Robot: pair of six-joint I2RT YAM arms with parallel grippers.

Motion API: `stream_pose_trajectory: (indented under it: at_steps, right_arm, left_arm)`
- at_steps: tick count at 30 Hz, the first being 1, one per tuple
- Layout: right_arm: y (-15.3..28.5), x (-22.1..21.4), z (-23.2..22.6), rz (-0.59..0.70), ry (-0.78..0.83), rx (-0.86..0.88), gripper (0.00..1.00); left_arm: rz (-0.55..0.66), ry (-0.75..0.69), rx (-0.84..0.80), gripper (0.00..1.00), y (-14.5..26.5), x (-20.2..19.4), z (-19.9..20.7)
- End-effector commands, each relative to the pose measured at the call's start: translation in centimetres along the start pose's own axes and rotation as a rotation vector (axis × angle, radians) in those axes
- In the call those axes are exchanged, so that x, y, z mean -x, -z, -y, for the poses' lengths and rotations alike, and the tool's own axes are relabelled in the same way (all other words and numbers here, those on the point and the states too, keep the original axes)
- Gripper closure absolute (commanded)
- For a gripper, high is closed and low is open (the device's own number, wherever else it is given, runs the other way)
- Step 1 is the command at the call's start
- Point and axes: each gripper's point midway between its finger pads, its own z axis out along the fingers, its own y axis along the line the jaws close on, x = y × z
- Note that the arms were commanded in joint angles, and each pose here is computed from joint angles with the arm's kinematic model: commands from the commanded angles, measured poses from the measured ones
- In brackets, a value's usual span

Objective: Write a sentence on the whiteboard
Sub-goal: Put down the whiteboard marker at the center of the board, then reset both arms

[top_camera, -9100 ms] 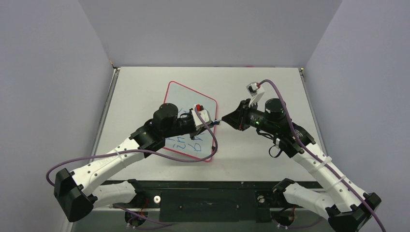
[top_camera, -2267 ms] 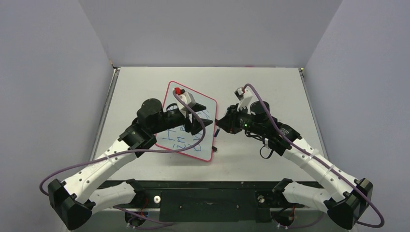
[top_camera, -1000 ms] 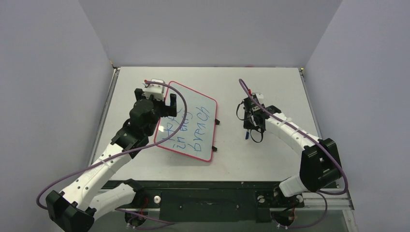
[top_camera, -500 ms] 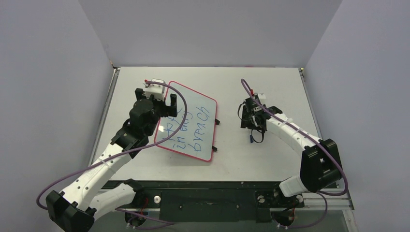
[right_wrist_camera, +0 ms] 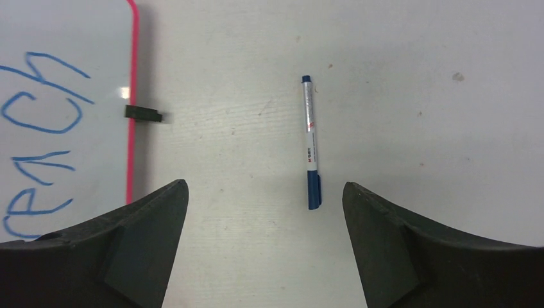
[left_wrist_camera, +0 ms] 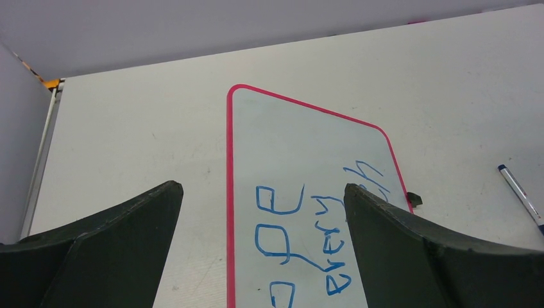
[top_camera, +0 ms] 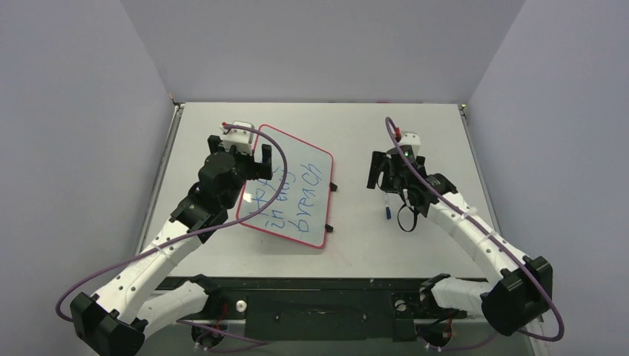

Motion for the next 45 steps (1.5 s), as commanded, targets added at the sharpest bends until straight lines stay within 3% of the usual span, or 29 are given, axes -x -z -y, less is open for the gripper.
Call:
stream_pose_trajectory:
  at_steps: [1, 11, 18, 29, 45]
  right_arm:
    - [4.6, 5.6, -1.5, 0.243, -0.022, 0.084, 0.13]
    - [12.1, 10.4, -2.1, 0.466, -0.081, 0.207, 0.12]
    - [14.1, 10.7, -3.3, 0.575, -0.149, 0.361, 0.08]
    - [15.4, 6.9, -0.6, 0.65, -0.212, 0.398, 0.07]
    - [14.5, 3.6, 0.8, 0.626, -0.268, 0.398, 0.08]
  left_arm:
    - [0.073, 0.031, -0.012, 0.03, 0.4, 2.3, 0.0]
    - [0.076, 0.023, -0.02, 0.03, 0.5, 2.2, 0.0]
    - [0.087, 0.008, -0.03, 0.03, 0.6, 2.1, 0.1]
    - [0.118, 0.007, -0.034, 0.03, 1.1, 2.3, -0.1]
    - [0.148, 0.013, 0.008, 0.03, 1.3, 2.9, -0.9]
